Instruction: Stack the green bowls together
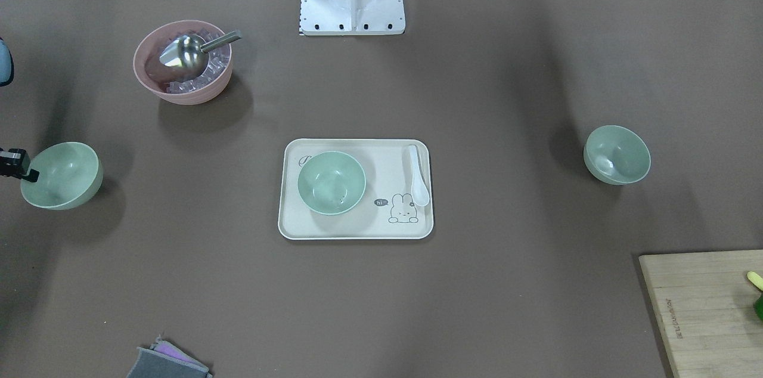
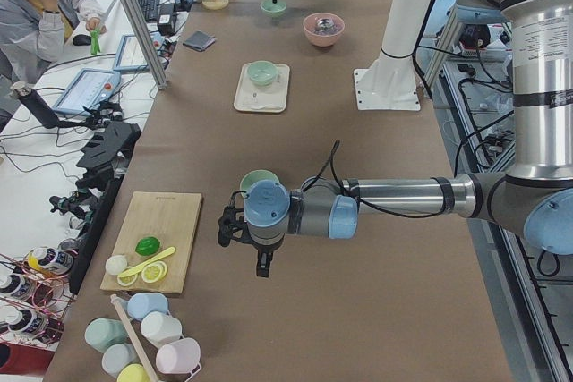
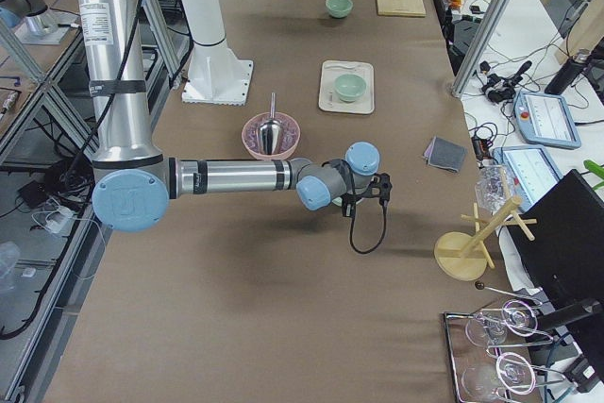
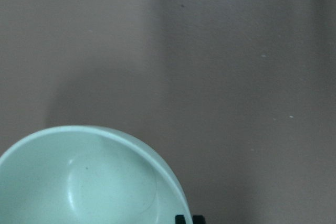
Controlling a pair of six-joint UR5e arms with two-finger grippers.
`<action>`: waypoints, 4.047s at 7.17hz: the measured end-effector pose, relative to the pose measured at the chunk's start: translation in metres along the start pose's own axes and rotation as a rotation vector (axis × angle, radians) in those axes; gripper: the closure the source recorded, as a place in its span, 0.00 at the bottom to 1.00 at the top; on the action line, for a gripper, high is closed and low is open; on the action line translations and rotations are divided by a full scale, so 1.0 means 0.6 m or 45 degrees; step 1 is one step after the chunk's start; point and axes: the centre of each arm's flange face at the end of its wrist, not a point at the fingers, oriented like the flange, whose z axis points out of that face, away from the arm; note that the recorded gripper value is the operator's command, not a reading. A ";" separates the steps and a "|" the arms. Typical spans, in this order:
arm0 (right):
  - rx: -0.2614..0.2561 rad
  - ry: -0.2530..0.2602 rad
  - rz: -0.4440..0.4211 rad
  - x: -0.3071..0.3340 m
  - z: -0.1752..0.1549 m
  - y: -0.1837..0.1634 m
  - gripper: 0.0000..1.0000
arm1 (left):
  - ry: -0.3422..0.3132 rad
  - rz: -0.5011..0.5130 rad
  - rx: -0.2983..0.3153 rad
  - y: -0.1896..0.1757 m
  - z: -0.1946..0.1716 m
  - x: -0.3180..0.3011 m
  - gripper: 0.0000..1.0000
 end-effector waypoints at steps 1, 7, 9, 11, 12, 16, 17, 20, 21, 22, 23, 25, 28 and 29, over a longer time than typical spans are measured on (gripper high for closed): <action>0.011 -0.064 0.063 -0.080 -0.018 -0.023 1.00 | 0.000 0.001 0.001 -0.001 -0.001 0.001 0.02; 0.028 -0.254 0.442 -0.637 0.040 0.030 1.00 | 0.006 0.016 -0.009 -0.005 0.006 0.008 0.02; 0.052 -0.270 0.460 -0.695 0.059 0.053 1.00 | 0.027 0.018 -0.007 -0.006 0.006 0.011 0.02; 0.038 -0.268 0.472 -0.719 0.078 0.068 1.00 | 0.034 0.021 -0.007 -0.006 0.007 0.013 0.02; 0.032 -0.258 0.475 -0.723 0.091 0.071 1.00 | 0.035 0.022 -0.008 -0.006 0.007 0.014 0.02; 0.034 -0.255 0.502 -0.741 0.100 0.064 0.00 | 0.038 0.040 -0.038 -0.016 0.027 0.034 0.02; 0.042 -0.260 0.527 -0.748 0.097 0.061 0.00 | 0.030 0.021 -0.050 -0.029 0.043 0.055 0.02; 0.053 -0.268 0.591 -0.688 0.051 0.017 0.00 | 0.006 -0.058 -0.057 -0.060 0.122 0.116 0.03; 0.045 -0.256 0.601 -0.622 0.030 0.003 0.00 | 0.008 -0.066 -0.054 -0.077 0.160 0.132 0.03; 0.038 -0.241 0.574 -0.550 0.010 -0.001 0.00 | 0.025 -0.084 -0.058 -0.093 0.200 0.161 0.05; 0.038 -0.223 0.525 -0.474 -0.011 -0.005 0.00 | 0.046 -0.105 -0.070 -0.103 0.236 0.205 0.08; 0.065 -0.162 0.349 -0.314 -0.037 -0.008 0.00 | 0.062 -0.111 -0.089 -0.113 0.282 0.280 0.22; 0.097 -0.108 0.223 -0.188 -0.063 -0.007 0.00 | 0.073 -0.134 -0.104 -0.123 0.303 0.327 0.71; 0.100 -0.100 0.215 -0.171 -0.065 -0.005 0.00 | 0.070 -0.138 -0.110 -0.122 0.307 0.328 0.89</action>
